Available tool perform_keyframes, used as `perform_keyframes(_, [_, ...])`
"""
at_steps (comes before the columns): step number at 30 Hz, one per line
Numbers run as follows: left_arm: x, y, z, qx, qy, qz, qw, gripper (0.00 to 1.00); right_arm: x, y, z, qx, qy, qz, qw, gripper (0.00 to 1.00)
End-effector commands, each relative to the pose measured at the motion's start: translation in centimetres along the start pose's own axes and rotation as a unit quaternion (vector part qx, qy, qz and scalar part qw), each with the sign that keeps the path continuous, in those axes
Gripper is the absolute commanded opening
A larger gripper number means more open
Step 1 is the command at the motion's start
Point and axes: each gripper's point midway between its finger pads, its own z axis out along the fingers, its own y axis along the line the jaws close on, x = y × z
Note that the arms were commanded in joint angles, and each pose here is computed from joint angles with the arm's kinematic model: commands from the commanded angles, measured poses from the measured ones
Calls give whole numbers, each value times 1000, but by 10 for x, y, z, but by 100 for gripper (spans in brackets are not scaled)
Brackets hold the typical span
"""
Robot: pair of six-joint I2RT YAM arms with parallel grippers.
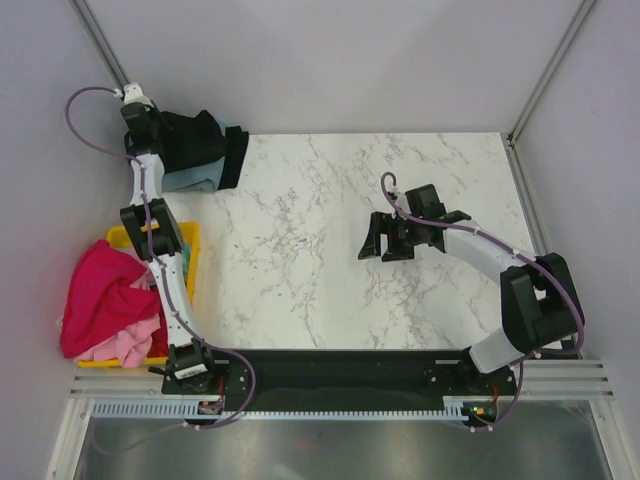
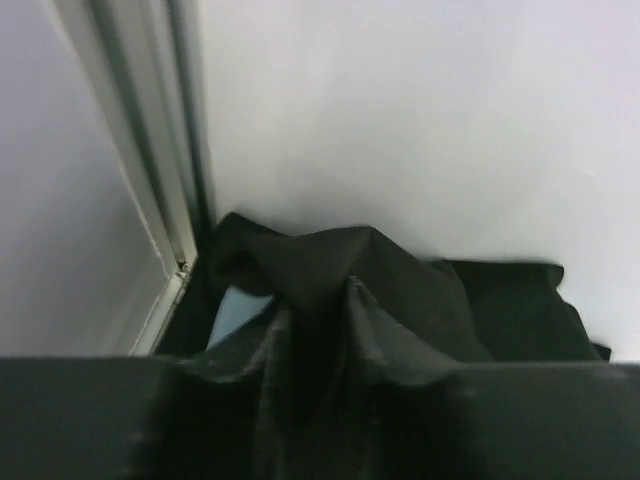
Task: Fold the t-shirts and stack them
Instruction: Neatly place the folded tshirt to the corner
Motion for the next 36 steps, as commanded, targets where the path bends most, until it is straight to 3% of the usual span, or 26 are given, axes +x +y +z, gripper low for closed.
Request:
perform_keyframes(1, [-48,29,0,-34,-82,-12,996,35,-18,6,1,-3,-15,-18,1000,88])
perform_keyframes(2, [-47,28,-1,-30,-75,-9,997,52,-19,6,2,-3,-16,-19,1000,88])
perform_keyframes(4, [-49,24,-5,-20,-66,-5,998,69,-18,5,3,-5,-14,-17,1000,88])
perform_keyframes(5, [-65,15,-13,-8,-72,-3,997,90,-18,6,4,-7,-15,-16,1000,88])
perform_keyframes(6, [-65,15,-17,-8,-65,-5,998,99,-18,7,3,-9,-16,-15,1000,88])
perform_keyframes(8, [-68,13,-27,-12,-54,-12,998,100,-15,11,1,-17,-16,-13,1000,88])
perform_keyframes(9, [-97,4,-42,-8,-69,-13,998,100,-16,14,-4,-21,-24,-17,999,88])
perform_keyframes(12, [-124,-10,-72,-6,-63,-34,997,100,-15,20,-14,-25,-38,-25,999,88])
perform_keyframes(16, [-139,-43,-111,7,-39,-21,999,100,-5,21,-20,-32,-40,-26,998,89])
perform_keyframes(17, [-117,-45,-114,2,-12,-9,1000,100,-4,23,-20,-35,-42,-30,998,89])
perform_keyframes(19, [-123,-68,-136,8,-13,37,999,100,-1,22,-22,-36,-46,-32,998,89])
perform_keyframes(24, [-64,-102,-157,44,51,83,994,95,3,25,-26,-45,-50,-38,997,89])
perform_keyframes(33, [44,-158,-137,31,194,207,958,94,-1,33,-37,-51,-69,-54,995,88])
perform_keyframes(34, [52,-159,-135,29,203,214,955,87,-2,33,-38,-50,-72,-55,995,89])
perform_keyframes(35, [45,-158,-131,9,195,220,956,86,-2,33,-38,-50,-73,-55,995,89])
perform_keyframes(36, [64,-158,-130,4,217,234,948,86,-2,34,-39,-51,-74,-57,994,89])
